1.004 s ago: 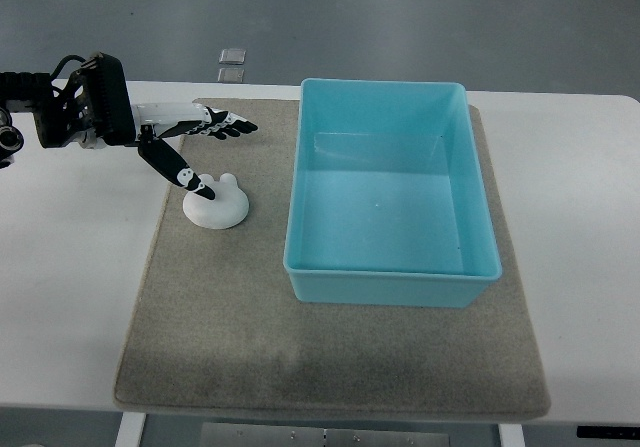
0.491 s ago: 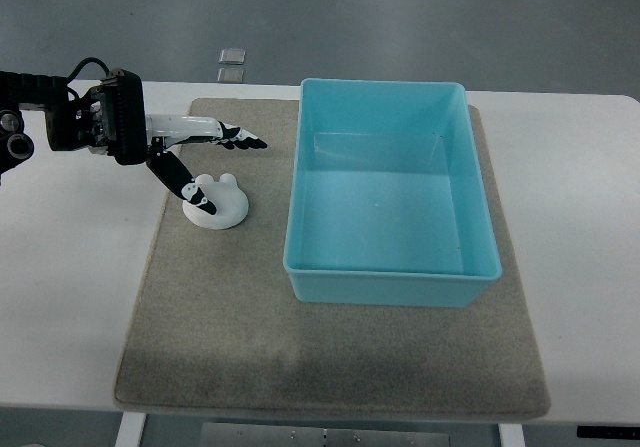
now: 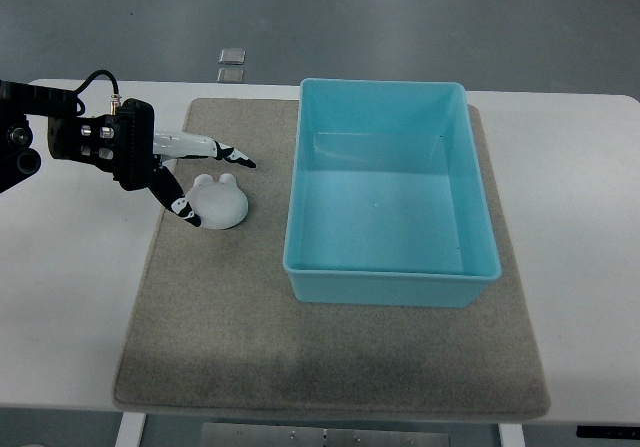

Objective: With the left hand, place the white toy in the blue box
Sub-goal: 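Close the left hand fingers around the white bunny toy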

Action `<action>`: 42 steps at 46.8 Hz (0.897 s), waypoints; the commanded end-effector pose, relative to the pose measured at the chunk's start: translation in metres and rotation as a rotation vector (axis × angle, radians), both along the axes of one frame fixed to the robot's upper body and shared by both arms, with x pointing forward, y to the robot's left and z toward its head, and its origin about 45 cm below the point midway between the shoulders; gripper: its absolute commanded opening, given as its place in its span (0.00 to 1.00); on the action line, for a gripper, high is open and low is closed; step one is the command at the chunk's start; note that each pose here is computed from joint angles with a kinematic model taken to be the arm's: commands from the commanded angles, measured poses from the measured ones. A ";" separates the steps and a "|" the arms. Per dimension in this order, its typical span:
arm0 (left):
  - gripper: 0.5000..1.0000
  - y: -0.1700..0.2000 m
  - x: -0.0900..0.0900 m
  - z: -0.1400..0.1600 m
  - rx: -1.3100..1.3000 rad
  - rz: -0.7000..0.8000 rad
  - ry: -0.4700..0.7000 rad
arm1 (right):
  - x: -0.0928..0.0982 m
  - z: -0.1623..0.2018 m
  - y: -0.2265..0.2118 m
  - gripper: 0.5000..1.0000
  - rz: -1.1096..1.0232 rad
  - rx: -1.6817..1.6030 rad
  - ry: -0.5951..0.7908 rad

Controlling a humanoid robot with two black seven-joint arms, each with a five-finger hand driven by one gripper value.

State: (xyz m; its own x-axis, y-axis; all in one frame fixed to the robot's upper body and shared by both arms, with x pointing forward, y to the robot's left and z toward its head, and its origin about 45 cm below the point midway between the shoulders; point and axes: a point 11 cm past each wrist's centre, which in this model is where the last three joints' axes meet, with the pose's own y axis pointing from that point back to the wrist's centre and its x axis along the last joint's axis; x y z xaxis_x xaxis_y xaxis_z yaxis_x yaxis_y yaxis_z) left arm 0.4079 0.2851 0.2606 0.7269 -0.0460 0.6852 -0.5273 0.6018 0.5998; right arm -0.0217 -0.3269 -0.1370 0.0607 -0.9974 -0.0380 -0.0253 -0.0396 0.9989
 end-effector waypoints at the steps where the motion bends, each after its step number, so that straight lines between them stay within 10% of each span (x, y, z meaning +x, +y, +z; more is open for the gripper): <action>1: 0.89 -0.002 -0.001 -0.001 0.000 -0.004 0.000 | 0.000 0.000 0.000 0.87 0.000 0.000 0.000; 19: 0.60 0.001 -0.001 -0.003 0.030 -0.012 -0.014 | 0.000 0.000 0.000 0.87 0.000 0.000 0.000; 31: 0.09 0.000 -0.001 -0.002 0.036 -0.017 -0.017 | 0.000 0.000 0.000 0.87 0.000 0.000 0.000; 42: 0.05 0.000 0.000 -0.001 0.036 -0.018 -0.020 | 0.000 0.000 0.000 0.87 0.000 0.000 0.000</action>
State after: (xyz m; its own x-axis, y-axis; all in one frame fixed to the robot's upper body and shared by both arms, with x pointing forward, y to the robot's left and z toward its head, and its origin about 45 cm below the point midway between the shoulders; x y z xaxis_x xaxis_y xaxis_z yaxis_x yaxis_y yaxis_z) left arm 0.4078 0.2850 0.2593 0.7120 -0.0830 0.6973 -0.5287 0.5902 0.6101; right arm -0.0217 -0.3269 -0.1370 0.0607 -0.9974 -0.0380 -0.0251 -0.0396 0.9989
